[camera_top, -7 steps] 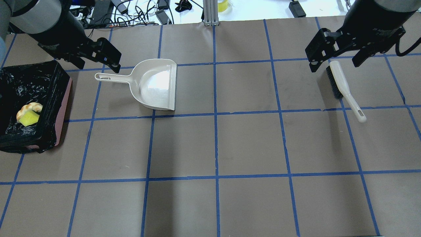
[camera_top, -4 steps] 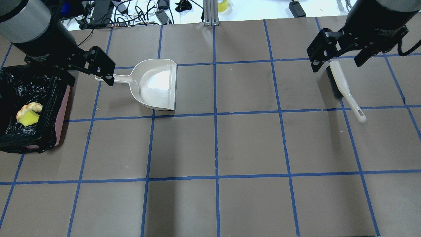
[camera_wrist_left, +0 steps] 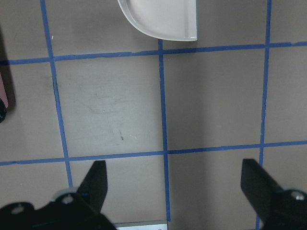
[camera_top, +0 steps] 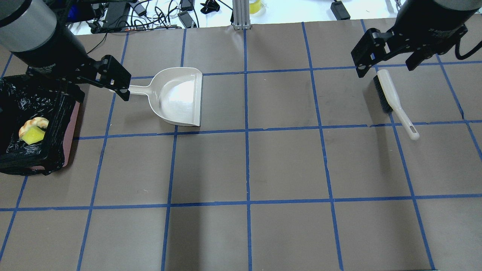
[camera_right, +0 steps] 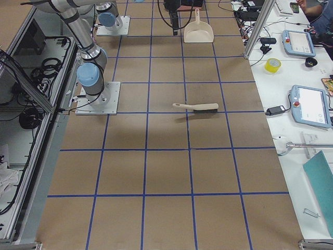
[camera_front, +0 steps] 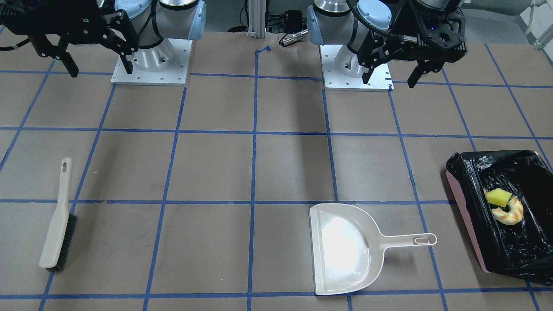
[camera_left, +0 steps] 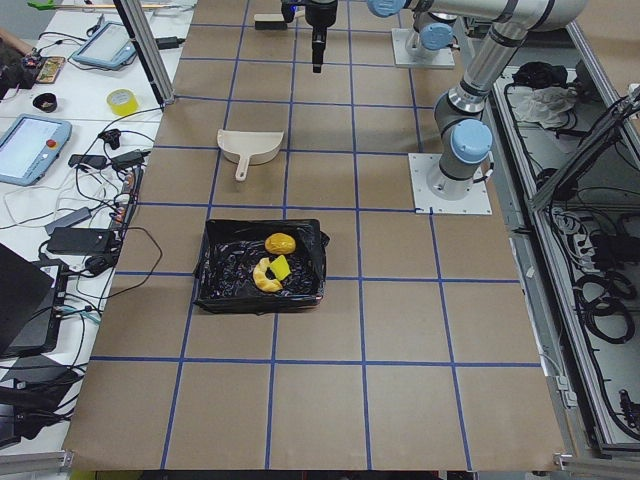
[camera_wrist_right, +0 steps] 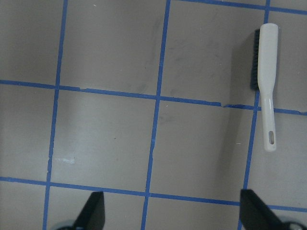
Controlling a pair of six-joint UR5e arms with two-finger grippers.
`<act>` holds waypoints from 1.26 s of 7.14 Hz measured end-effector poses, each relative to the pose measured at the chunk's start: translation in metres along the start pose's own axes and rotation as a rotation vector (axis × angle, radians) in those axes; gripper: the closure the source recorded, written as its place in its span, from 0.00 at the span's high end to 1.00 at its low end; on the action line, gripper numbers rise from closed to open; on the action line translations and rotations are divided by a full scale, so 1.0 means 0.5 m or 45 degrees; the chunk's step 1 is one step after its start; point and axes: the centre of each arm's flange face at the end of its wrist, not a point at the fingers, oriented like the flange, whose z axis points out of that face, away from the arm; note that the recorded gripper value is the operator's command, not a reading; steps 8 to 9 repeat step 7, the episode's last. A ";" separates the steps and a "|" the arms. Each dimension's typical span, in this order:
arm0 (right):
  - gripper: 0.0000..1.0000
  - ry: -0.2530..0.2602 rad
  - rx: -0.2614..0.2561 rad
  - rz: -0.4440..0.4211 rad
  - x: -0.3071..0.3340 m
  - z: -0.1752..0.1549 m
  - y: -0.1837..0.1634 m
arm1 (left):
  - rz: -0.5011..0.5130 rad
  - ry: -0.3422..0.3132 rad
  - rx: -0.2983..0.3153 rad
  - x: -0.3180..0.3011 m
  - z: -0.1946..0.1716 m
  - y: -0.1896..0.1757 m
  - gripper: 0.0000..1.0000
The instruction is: Sweep and dump trash into bin
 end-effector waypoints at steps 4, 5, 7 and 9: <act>1.00 0.001 0.013 -0.001 0.000 0.003 -0.003 | -0.006 -0.013 -0.002 -0.003 0.005 0.000 1.00; 1.00 0.000 0.007 -0.001 0.000 0.008 0.001 | -0.006 -0.014 0.000 -0.003 0.003 0.000 1.00; 1.00 -0.001 0.003 0.000 -0.001 0.013 0.004 | -0.004 -0.016 0.004 -0.003 0.000 0.000 1.00; 1.00 -0.001 0.003 0.000 -0.001 0.013 0.004 | -0.004 -0.016 0.004 -0.003 0.000 0.000 1.00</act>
